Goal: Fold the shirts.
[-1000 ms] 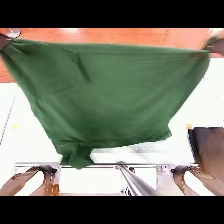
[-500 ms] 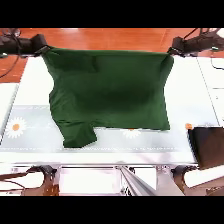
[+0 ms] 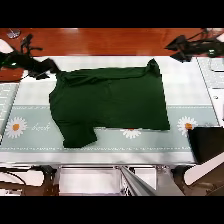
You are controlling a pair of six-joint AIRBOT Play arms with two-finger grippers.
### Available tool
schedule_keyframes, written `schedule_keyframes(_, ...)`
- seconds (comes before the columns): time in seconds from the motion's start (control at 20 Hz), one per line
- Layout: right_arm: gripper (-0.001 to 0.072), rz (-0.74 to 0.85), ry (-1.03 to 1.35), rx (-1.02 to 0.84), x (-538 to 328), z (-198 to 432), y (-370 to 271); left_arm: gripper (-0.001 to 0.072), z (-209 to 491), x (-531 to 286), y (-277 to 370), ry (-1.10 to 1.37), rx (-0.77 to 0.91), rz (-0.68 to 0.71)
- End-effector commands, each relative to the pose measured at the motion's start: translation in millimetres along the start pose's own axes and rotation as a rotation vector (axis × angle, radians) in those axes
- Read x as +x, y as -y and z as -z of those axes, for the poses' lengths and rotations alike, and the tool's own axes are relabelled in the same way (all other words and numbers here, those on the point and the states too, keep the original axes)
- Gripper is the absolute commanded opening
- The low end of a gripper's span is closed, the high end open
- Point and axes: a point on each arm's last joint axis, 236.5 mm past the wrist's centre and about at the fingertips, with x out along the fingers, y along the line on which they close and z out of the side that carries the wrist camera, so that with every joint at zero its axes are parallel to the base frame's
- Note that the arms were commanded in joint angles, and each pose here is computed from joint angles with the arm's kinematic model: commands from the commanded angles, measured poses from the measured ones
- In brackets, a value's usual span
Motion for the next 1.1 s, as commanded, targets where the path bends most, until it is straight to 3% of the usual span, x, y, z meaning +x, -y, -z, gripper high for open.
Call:
schedule_keyframes(0.0,0.0618,0.188,-0.252,-0.074,-87.5,55.1,57.7,0.0705,83.2,-30.6,-47.5,-0.326,-0.116,-0.05)
schedule_keyframes(0.05,0.0618,0.33,-0.339,-0.065,-116.6,76.4,88.3,0.0705,94.5,-36.5,-50.5,-0.329,-0.125,-0.043)
schedule_keyframes(0.15,0.0618,0.439,-0.243,0.067,-154.1,82.2,118.8,0.0705,119.5,-40.1,-57.7,-0.289,-0.186,-0.056)
schedule_keyframes(0.3,0.0618,0.443,-0.118,0.133,-161.6,116.5,137.6,0.0703,174.0,-29.2,-79.1,-0.252,-0.355,-0.052)
schedule_keyframes(0.55,0.0619,0.412,-0.051,0.269,-123.3,228.1,158.7,0.0703,198.4,7.2,-59.4,-0.066,-0.587,0.255)
schedule_keyframes(0.75,0.0619,0.323,-0.106,0.292,-106.9,277.9,143.1,0.0703,186.8,18.0,-68.2,0.041,-0.584,0.266)
schedule_keyframes(1.05,0.0619,0.322,-0.081,0.254,-114.8,278.6,133.0,0.0702,194.5,34.0,-75.0,-0.007,-0.598,0.268)
